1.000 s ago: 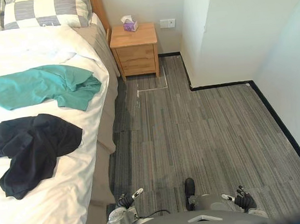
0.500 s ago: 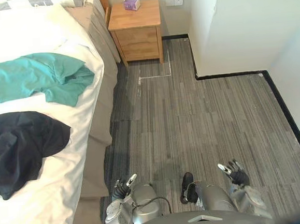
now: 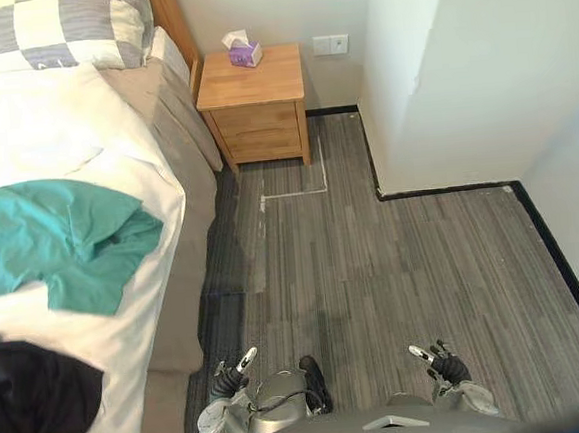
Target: Tidy the bed and pick cloth on bed and put in laundry
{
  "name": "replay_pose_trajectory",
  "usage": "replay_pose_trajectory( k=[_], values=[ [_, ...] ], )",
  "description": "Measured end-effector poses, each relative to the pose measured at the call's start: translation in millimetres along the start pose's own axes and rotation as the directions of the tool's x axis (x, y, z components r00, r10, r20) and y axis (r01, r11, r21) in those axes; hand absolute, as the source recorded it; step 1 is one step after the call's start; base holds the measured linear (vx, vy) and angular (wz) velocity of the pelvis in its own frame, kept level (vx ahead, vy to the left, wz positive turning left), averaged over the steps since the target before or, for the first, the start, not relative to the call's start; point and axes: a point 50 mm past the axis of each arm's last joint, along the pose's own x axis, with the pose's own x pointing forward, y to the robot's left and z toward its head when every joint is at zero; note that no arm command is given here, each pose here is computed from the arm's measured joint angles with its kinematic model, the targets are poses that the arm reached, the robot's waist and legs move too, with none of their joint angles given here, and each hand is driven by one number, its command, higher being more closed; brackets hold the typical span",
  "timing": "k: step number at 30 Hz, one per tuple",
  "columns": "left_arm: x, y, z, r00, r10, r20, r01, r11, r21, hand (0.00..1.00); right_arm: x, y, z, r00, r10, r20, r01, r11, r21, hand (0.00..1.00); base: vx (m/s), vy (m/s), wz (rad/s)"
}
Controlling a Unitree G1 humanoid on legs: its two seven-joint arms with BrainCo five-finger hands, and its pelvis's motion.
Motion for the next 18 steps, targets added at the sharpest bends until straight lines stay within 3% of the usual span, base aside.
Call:
replay_pose_trajectory(
  k=[8,13,18],
  values=[
    [1.4,3.1,-3.7,0.999,0.009,-0.053,-0.008,1.0,0.026,0.0,2.2,7.8,19.4,0.997,0.025,0.076,-0.022,0.999,-0.039,0.0,0.44,-0.139,0.59],
    [4.3,-5.8,-1.7,0.999,-0.007,-0.051,0.007,1.0,0.002,0.0,2.1,9.6,19.0,0.996,0.046,0.075,-0.043,0.998,-0.039,0.0,0.48,-0.45,0.91],
    [2.9,-21.3,-10.9,0.997,-0.026,-0.071,0.024,0.999,-0.031,0.0,9.2,18.0,52.4,0.983,0.076,0.168,-0.066,0.996,-0.064,0.0,0.41,-0.408,0.36]
  ],
)
